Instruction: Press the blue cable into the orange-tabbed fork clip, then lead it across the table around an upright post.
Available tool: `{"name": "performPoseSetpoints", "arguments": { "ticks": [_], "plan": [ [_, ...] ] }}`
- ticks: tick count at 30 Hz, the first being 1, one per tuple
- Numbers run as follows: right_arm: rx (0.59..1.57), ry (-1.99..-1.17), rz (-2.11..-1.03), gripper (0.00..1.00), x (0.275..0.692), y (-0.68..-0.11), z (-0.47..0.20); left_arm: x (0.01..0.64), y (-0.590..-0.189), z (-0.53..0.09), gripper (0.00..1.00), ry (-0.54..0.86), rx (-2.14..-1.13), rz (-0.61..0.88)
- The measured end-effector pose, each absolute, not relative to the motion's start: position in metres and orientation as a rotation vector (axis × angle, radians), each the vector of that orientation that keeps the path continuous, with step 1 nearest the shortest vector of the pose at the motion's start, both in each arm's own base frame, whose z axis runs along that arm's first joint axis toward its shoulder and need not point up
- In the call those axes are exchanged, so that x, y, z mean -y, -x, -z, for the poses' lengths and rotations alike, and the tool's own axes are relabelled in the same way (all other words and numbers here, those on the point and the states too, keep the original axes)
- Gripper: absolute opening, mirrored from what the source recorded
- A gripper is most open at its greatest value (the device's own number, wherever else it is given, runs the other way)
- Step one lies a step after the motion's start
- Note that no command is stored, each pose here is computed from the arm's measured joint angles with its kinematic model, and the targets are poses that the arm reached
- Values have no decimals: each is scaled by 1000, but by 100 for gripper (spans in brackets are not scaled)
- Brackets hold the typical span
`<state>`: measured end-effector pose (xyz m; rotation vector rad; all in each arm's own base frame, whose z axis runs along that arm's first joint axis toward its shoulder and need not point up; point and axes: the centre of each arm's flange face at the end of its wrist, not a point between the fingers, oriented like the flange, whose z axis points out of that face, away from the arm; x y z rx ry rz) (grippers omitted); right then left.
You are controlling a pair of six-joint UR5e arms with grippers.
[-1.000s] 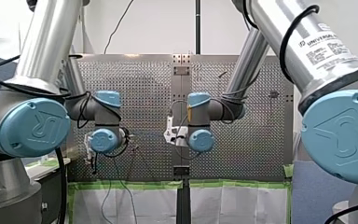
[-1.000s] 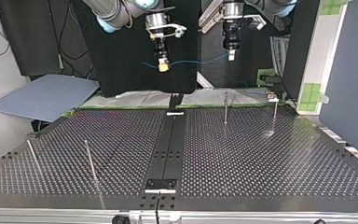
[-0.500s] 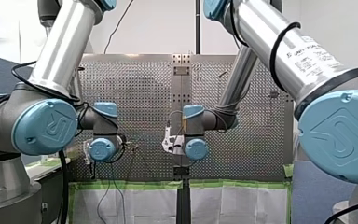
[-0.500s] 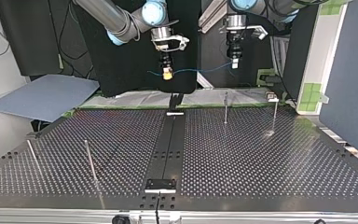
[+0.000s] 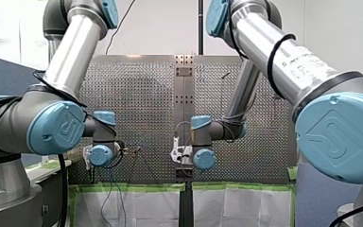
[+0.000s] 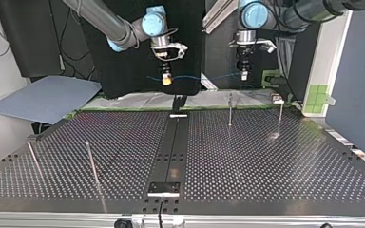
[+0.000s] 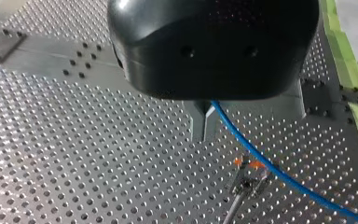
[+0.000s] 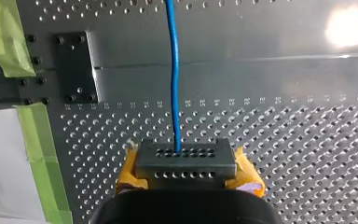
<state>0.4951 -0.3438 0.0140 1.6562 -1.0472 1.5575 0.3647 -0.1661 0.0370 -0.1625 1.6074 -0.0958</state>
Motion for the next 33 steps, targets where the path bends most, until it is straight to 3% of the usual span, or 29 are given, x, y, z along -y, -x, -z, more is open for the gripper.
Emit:
{"name": "performPoseSetpoints", "arguments": {
  "ticks": [7,20,33],
  "plan": [
    [1045,-1677,-1560,0,363,-490,-3,163,-379,-19,0,182,-1599,87],
    [1008,-1788,-1565,0,382,-511,25,158,-382,19,0,215,-1668,86],
    [978,-1774,-1600,0,401,-521,13,161,-426,16,0,229,-1662,140]
  ]
}}
